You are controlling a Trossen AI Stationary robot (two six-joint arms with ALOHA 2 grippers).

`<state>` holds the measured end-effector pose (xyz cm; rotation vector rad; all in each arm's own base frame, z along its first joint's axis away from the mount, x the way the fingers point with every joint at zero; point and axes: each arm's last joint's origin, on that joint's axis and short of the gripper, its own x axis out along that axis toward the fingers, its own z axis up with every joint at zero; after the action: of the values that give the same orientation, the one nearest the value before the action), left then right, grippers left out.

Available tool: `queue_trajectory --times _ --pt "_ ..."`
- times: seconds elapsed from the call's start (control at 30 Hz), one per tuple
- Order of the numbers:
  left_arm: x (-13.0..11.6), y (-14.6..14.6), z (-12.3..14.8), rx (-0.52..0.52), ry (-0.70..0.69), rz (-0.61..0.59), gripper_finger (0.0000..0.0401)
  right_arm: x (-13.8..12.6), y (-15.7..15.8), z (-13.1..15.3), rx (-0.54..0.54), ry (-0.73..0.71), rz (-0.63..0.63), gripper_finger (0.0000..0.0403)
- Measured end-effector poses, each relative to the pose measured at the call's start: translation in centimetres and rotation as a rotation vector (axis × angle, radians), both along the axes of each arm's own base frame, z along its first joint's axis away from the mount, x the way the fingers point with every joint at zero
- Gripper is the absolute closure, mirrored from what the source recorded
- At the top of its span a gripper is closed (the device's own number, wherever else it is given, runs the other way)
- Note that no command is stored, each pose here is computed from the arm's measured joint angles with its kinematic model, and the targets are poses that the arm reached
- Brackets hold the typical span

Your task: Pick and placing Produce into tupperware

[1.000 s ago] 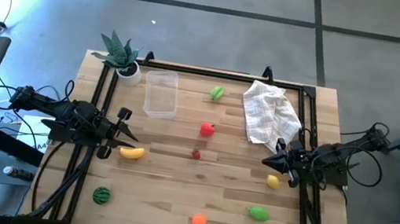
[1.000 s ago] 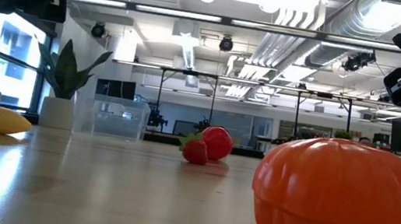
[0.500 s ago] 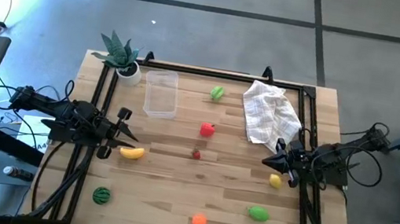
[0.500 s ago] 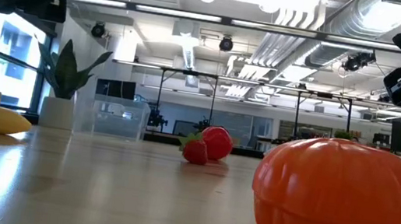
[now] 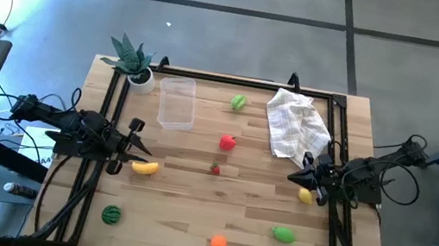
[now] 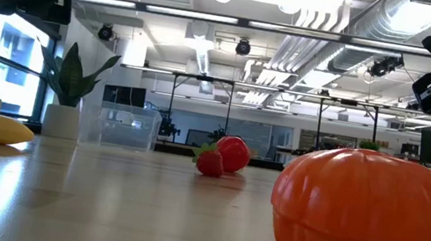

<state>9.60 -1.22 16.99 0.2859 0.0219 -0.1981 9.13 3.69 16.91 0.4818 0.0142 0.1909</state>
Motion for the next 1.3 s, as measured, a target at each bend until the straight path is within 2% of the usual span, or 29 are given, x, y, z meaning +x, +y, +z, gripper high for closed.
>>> queue_trajectory --times 0.83,0.93,1.2,1.3 --pt "0.0 0.0 0.0 0.0 -0.001 0.0 0.0306 0.0 0.0 0.0 0.0 -0.001 0.0 0.0402" --pt "0.0 0.1 0.1 -0.005 -0.014 0.033 0.0306 0.0 0.0 0.0 0.0 0.0 0.0 0.0402" --pt "0.0 0.3 1.7 -0.317 -0.13 0.077 0.0306 0.0 0.0 0.0 0.0 0.0 0.0 0.0402" --pt "-0.2 0.4 2.6 -0.375 -0.215 0.086 0.0306 0.0 0.0 0.0 -0.014 -0.003 -0.001 0.0402"
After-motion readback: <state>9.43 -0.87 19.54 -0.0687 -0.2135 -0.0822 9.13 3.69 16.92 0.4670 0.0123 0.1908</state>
